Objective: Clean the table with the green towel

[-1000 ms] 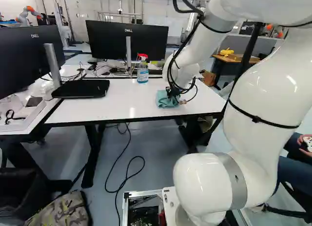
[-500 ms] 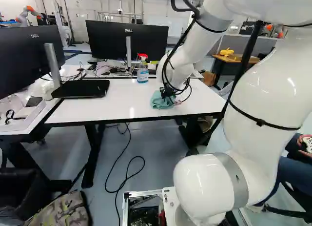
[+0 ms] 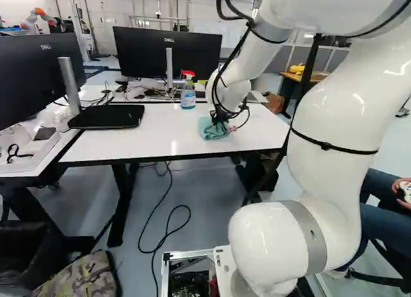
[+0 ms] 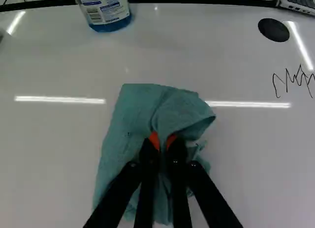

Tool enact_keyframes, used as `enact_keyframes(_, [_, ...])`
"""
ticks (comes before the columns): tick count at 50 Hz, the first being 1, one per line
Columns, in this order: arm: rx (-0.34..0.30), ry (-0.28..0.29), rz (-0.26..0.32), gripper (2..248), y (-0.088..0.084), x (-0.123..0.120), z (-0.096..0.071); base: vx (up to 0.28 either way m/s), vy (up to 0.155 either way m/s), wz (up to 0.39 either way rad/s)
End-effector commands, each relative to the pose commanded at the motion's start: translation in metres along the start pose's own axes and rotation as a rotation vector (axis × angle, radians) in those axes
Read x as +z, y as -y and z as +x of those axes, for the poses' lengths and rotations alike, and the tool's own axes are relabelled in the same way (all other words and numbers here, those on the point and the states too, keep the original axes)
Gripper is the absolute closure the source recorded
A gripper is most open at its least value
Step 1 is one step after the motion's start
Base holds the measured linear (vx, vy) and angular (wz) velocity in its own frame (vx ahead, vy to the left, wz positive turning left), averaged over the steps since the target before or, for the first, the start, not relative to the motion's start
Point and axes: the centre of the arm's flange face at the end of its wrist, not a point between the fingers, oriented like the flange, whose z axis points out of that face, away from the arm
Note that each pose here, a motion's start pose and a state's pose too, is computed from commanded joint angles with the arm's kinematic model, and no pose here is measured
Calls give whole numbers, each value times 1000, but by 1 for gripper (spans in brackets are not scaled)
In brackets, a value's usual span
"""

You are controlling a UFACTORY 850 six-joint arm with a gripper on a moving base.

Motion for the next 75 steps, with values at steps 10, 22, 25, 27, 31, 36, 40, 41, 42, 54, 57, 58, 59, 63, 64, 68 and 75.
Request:
enact_keyframes(10, [2, 0, -2, 216, -1, 0, 0, 0, 0, 0])
enact_keyframes(22, [-5, -21, 3, 216, 3, -7, 7, 0, 0, 0])
enact_keyframes(25, [-10, -26, 8, 216, 6, -9, 10, 0, 0, 0])
enact_keyframes(27, [-13, -26, 11, 216, 9, -10, 13, 0, 0, 0])
enact_keyframes(31, [-17, -17, 18, 216, 15, -13, 15, 0, 0, 0])
enact_keyframes(36, [-20, 4, 28, 216, 23, -19, 14, 0, 0, 0])
enact_keyframes(40, [-23, 27, 36, 216, 29, -24, 12, 0, 0, 0])
enact_keyframes(41, [-24, 33, 38, 216, 31, -26, 12, 0, 0, 0])
enact_keyframes(42, [-25, 39, 40, 216, 33, -28, 11, 0, 0, 0])
enact_keyframes(54, [-21, 109, 63, 216, 48, -51, -2, 0, 0, 0])
enact_keyframes(57, [-15, 121, 68, 216, 50, -58, -6, 0, 0, 0])
enact_keyframes(58, [-13, 125, 70, 216, 51, -60, -7, 0, 0, 0])
enact_keyframes(59, [-11, 129, 71, 216, 52, -62, -8, 0, 0, 0])
enact_keyframes(63, [-4, 143, 78, 216, 55, -70, -13, 0, 0, 0])
enact_keyframes(64, [-3, 146, 79, 216, 55, -72, -14, 0, 0, 0])
enact_keyframes(68, [1, 155, 85, 216, 58, -80, -17, 0, 0, 0])
enact_keyframes(75, [11, 168, 92, 216, 59, -91, -19, 0, 0, 0])
